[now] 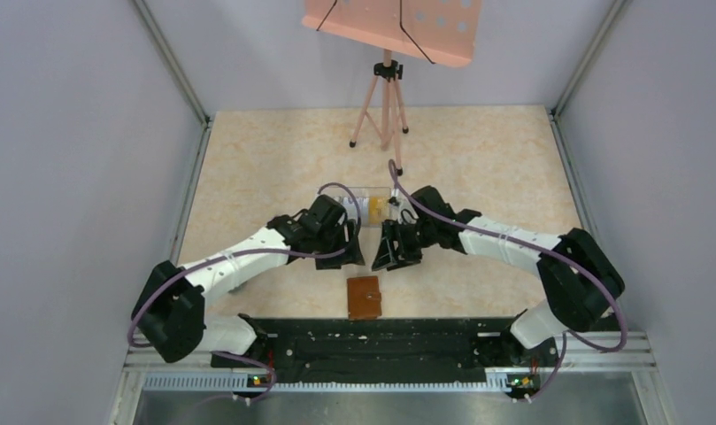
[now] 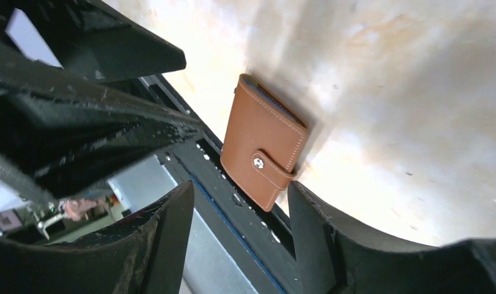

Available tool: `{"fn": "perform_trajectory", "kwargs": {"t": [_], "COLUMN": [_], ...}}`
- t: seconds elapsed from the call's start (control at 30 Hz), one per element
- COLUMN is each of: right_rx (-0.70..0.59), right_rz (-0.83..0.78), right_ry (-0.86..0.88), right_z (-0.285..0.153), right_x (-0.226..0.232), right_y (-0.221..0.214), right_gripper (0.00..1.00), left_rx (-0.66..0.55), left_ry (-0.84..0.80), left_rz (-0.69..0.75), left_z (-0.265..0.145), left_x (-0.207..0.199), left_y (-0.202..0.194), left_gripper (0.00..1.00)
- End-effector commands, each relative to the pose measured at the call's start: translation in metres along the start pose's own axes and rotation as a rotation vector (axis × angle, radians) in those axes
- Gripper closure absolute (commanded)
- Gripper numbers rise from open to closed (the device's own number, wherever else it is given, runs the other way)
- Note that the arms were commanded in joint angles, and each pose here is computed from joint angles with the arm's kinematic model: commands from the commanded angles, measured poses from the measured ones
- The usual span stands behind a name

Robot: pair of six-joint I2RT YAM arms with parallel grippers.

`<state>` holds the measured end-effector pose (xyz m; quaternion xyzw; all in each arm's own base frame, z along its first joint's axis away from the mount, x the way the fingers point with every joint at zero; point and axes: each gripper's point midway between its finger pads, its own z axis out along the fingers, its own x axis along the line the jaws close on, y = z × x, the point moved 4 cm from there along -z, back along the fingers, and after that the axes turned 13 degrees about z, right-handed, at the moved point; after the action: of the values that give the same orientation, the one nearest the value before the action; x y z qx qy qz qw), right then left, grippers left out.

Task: Put the credit cards into the card holder
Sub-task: Close the card holder at the corner of the board, then reset both arms

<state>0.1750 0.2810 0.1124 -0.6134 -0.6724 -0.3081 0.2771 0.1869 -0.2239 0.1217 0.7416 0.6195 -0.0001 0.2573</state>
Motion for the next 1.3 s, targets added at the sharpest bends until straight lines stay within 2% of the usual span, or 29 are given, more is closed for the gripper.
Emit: {"fn": "perform_trajectory", "kwargs": {"t": [0.0,0.1,0.23,0.3,0.53,0.73,0.97,1.17,1.27], "right_rx": [-0.147,-0.212,-0.300,-0.340,-0.492,-0.669,-0.896,-1.103,-1.143], "right_rz": [0.008,0.022,0.032,0.040,0.098,0.119,0.109,0.144,0.118], "right_ry": [0.034,0.037,0.017,0.003,-0.105,-0.280,-0.529,-0.779,-0.841], "right_z": [-0.031,-0.048,-0.069,-0.080,-0.120,-0.155,-0.196,-0.220,-0.217], "right_x": [0.005,-0.002,-0.014,-0.022,-0.057,-0.087,-0.116,-0.162,-0.181], "right_y": [0.023,0.033,0.043,0.049,0.073,0.092,0.108,0.106,0.105], "right_gripper": [0.40,0.34,0.24,0.20,0.08,0.05,0.01,0.01,0.01], "left_rx": [-0.117,-0.182,-0.277,-0.301,-0.402,-0.566,-0.732,-0.814,-0.851], "left_ry": [-0.239,-0.311,-0.332,-0.349,-0.298,-0.182,0.063,0.456,0.621], "left_rz": [-0.082,-0.116,-0.150,-0.176,-0.246,-0.362,-0.360,-0.275,-0.238], "left_z": [-0.014,-0.024,-0.037,-0.039,-0.047,-0.056,-0.084,-0.108,-0.114], "left_x": [-0.012,-0.007,0.007,0.017,0.057,0.108,0.160,0.215,0.237], "left_y": [0.017,0.024,0.036,0.040,0.052,0.063,0.083,0.085,0.082], "left_gripper": [0.30,0.25,0.06,0.03,0.01,0.01,0.01,0.01,0.01]}}
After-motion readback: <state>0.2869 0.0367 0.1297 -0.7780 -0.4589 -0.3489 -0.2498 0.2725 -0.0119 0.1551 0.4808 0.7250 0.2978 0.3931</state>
